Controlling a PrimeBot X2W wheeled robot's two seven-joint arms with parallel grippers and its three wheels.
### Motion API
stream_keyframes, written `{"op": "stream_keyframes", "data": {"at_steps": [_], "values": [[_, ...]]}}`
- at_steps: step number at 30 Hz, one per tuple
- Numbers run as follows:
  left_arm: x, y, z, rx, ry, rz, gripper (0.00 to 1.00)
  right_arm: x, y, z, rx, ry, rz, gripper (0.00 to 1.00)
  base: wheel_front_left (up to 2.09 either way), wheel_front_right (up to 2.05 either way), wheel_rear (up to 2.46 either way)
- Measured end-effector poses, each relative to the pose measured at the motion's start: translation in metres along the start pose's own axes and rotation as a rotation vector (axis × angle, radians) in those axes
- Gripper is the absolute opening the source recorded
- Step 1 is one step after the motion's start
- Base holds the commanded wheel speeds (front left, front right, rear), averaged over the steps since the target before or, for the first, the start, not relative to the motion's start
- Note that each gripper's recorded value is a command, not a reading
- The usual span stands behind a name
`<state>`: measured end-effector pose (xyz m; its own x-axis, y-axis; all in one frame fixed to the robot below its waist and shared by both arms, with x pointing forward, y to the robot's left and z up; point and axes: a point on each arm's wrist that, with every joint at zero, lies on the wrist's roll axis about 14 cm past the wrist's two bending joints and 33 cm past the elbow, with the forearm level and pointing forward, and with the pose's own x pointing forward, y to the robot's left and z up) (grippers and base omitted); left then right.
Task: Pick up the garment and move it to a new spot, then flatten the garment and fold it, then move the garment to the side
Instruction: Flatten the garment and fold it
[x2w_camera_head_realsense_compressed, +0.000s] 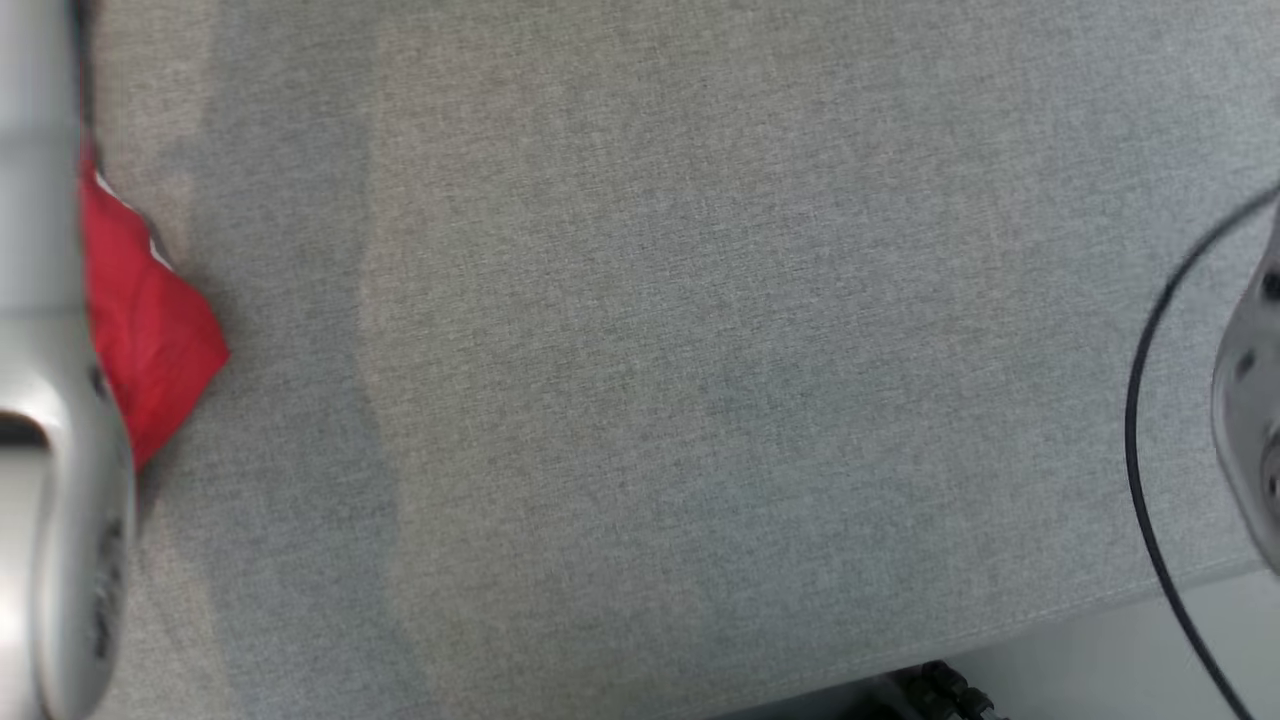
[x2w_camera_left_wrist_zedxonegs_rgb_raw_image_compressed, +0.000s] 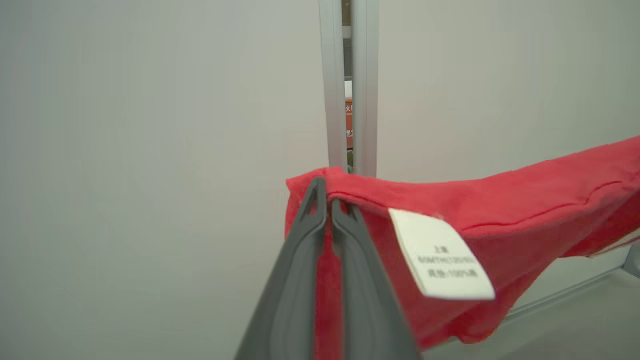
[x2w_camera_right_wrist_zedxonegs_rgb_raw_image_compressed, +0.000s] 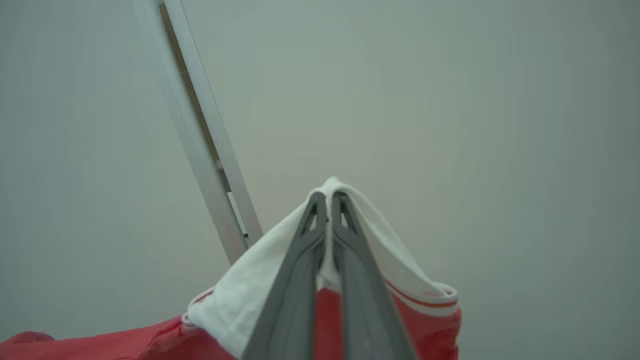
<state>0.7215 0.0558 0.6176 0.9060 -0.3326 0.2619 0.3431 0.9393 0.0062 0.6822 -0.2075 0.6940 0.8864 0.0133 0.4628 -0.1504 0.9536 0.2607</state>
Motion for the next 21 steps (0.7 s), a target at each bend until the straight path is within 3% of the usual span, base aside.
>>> {"op": "stream_keyframes", "data": {"at_steps": [4, 11, 15, 21], "values": [[-0.044, -0.019, -0.083, -0.017, 0.193, -0.049, 0.0, -0.055, -0.032, -0.05, 0.018, 0.161, -0.042, 0.0, 0.0, 0.0, 0.0], [-0.155, -0.057, -0.155, -0.069, 0.436, -0.126, 0.0, -0.178, -0.08, -0.069, -0.002, 0.36, -0.125, 0.0, 0.0, 0.0, 0.0], [-0.227, -0.081, -0.162, -0.114, 0.525, -0.132, 0.0, -0.252, -0.091, -0.066, -0.005, 0.473, -0.18, 0.0, 0.0, 0.0, 0.0], [-0.322, -0.095, -0.139, -0.166, 0.624, -0.043, 0.0, -0.348, -0.09, -0.036, -0.011, 0.58, -0.279, 0.0, 0.0, 0.0, 0.0]]}}
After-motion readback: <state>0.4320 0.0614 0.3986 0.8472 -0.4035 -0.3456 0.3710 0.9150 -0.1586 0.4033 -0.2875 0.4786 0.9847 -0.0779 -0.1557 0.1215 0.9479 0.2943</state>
